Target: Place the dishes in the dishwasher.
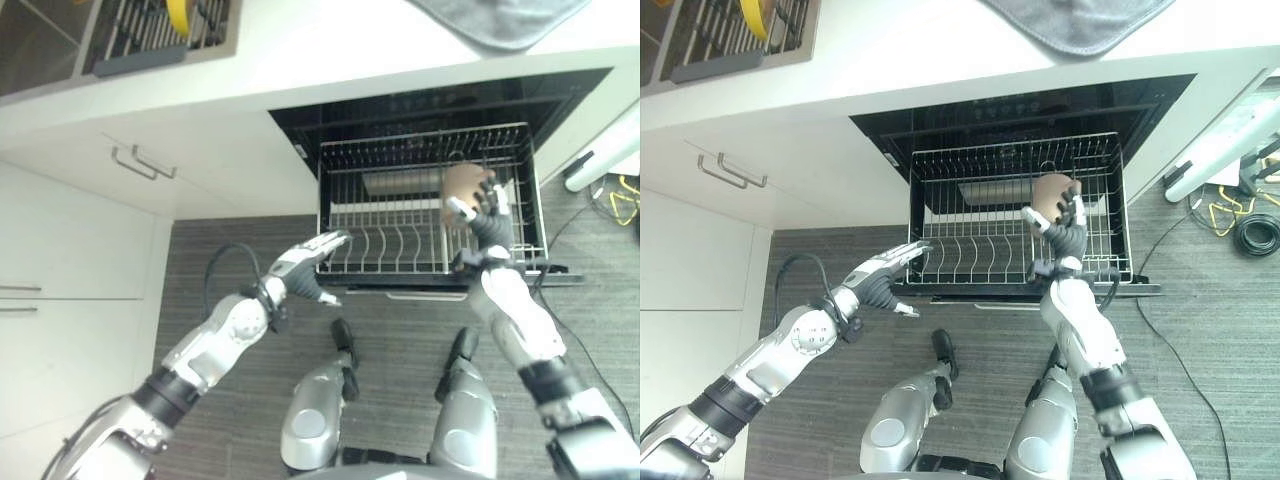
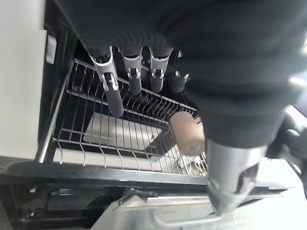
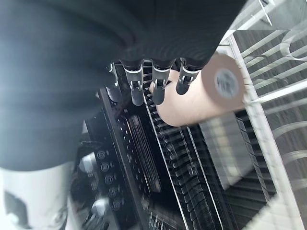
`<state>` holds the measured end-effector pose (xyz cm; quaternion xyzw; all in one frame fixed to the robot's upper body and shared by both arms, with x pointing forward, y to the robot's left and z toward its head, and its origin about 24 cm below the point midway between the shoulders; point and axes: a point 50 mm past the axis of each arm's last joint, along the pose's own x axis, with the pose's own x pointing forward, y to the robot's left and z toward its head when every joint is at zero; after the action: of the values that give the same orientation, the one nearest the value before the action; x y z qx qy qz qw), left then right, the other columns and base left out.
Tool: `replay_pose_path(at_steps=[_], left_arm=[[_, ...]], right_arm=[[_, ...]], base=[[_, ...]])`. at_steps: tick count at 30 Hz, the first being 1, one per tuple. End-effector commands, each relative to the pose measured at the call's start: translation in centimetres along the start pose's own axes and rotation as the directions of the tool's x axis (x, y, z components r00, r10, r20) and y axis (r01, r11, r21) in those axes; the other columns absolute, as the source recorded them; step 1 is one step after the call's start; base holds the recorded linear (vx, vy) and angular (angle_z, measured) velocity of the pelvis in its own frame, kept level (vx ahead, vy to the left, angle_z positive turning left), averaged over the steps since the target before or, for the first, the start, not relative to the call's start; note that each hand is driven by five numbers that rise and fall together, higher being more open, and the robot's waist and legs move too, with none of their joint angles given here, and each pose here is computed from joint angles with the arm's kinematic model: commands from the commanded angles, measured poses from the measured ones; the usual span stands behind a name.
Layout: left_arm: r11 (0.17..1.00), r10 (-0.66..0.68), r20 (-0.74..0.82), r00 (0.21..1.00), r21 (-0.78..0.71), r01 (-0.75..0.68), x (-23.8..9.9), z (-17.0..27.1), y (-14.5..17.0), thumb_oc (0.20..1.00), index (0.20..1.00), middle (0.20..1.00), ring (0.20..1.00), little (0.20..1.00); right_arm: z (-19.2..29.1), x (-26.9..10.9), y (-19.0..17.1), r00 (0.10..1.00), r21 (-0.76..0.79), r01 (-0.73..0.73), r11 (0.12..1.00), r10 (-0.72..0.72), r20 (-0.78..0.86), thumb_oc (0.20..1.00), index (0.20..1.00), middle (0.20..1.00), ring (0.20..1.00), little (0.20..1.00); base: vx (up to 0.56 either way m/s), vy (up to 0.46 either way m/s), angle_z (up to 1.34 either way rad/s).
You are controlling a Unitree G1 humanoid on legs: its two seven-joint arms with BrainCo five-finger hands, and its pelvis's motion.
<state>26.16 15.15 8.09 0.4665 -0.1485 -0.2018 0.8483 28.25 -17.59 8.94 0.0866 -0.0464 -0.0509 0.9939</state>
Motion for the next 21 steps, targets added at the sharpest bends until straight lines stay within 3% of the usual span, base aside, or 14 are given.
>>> replay_pose_path(at_steps=[1, 6, 13, 17, 21], left_arm=[[0.978, 0.189, 0.076, 0.979, 0.075, -0.194, -1.0, 0.3, 2.6, 1.0, 1.0, 1.0, 1.0, 1.0], [0.961, 0.273, 0.007, 0.962, 0.046, -0.273, -3.9, -1.1, 3.0, 1.0, 1.0, 1.0, 1.0, 1.0], [0.94, 0.338, -0.059, 0.939, -0.019, -0.34, -5.6, -2.0, 2.9, 1.0, 1.0, 1.0, 1.0, 1.0], [0.859, 0.487, -0.073, 0.87, -0.141, -0.492, -6.6, -2.0, 3.9, 1.0, 1.0, 1.0, 1.0, 1.0], [0.716, 0.62, -0.089, 0.779, -0.341, -0.609, -7.3, -1.9, 5.0, 1.0, 1.0, 1.0, 1.0, 1.0]], right_arm=[[2.8, 0.1, 1.2, 0.961, -0.041, -0.217, 0.975, 0.22, 0.169, 1.0, 1.0, 1.0, 1.0, 1.0], [3.4, -2.0, 1.0, 0.932, -0.132, -0.286, 0.949, 0.307, 0.19, 1.0, 1.0, 1.0, 1.0, 1.0], [4.2, -2.6, 1.6, 0.902, -0.158, -0.333, 0.93, 0.363, 0.233, 1.0, 1.0, 1.0, 1.0, 1.0], [5.5, -3.3, 1.5, 0.855, -0.178, -0.38, 0.908, 0.418, 0.307, 1.0, 1.0, 1.0, 1.0, 1.0], [6.8, -4.0, 1.1, 0.8, -0.227, -0.39, 0.892, 0.451, 0.397, 1.0, 1.0, 1.0, 1.0, 1.0]], base=[[0.09, 0.03, -0.05], [0.11, 0.025, -0.06], [0.08, 0.001, 0.02], [-0.01, -0.05, -0.01], [-0.03, -0.089, 0.07]])
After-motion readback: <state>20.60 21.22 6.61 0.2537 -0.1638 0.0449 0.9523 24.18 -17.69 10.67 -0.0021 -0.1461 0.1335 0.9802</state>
